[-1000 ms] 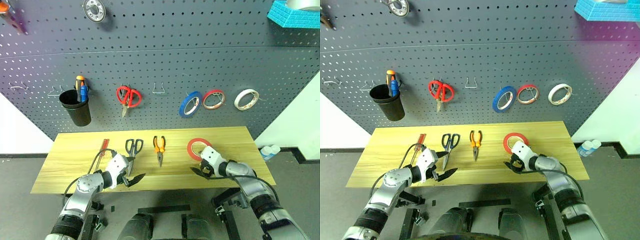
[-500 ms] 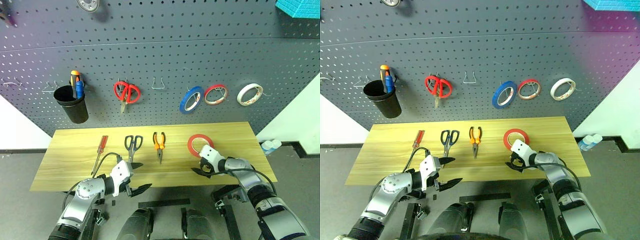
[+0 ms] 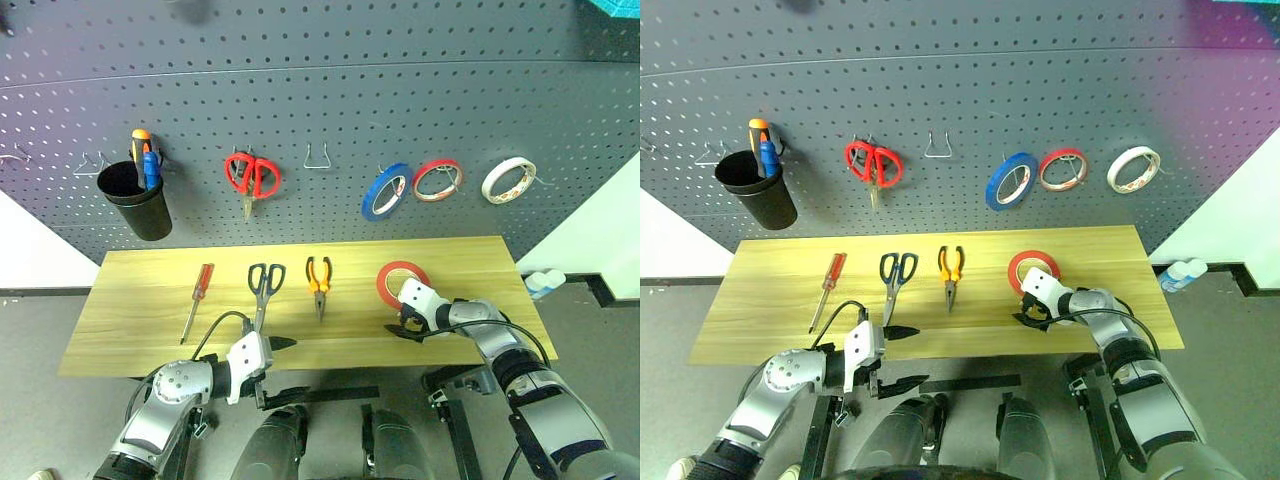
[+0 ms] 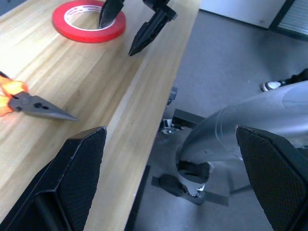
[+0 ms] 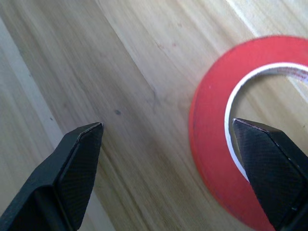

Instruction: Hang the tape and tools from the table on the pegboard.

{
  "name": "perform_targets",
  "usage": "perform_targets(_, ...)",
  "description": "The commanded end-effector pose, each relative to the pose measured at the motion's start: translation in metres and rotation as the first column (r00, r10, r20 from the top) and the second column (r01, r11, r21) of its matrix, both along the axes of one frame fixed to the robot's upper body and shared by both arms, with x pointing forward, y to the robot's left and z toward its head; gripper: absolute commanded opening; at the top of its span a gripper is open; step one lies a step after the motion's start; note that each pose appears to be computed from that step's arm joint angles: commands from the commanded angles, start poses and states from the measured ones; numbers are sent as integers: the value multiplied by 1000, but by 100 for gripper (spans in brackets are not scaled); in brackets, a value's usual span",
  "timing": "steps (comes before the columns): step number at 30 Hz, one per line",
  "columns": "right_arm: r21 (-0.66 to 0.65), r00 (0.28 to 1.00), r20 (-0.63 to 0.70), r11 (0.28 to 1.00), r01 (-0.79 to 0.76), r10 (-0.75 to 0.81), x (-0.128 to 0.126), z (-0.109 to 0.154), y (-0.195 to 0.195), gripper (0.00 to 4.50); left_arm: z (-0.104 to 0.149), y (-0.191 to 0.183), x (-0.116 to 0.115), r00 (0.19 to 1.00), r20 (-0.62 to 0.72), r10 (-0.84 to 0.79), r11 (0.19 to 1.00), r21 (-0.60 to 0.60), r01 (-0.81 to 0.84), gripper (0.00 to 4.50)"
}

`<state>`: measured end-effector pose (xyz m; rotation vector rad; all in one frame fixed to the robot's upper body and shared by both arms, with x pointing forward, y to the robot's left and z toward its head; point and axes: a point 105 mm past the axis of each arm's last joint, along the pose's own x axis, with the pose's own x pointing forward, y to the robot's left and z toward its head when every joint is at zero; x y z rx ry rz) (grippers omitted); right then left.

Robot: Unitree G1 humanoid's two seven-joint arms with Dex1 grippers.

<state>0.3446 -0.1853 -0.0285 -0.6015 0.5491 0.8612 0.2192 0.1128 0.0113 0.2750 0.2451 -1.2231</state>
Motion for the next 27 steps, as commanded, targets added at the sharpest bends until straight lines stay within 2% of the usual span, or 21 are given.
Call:
perform_targets(1, -15, 1000, -14, 1000, 0, 0, 1, -2, -2, 450, 8, -4, -6, 1000, 12, -20, 1000, -22, 20, 447)
perform_targets(11, -71, 997, -78, 997, 11, -16, 3, -8, -9, 450, 10, -5, -13, 999, 12, -34, 999, -28, 34, 447)
perform_targets(15, -79, 996, -83, 997, 19, -26, 5, -7, -10, 360, 15, -6, -8, 999, 45, -13, 999, -49, 15, 450)
perform_targets(23, -79, 995, -97, 997, 7, -15, 4, -8, -10, 83, 17, -6, 5, 995, 90, 50, 997, -58, -45, 450)
perform_targets(24, -79, 995, -99, 997, 6, -14, 3, -8, -11, 69, 17, -6, 6, 995, 90, 52, 997, -59, -47, 450)
perform_targets(27, -74, 995, -97, 997, 1, -8, 3, -7, -11, 69, 16, -7, 7, 994, 91, 58, 997, -63, -52, 450)
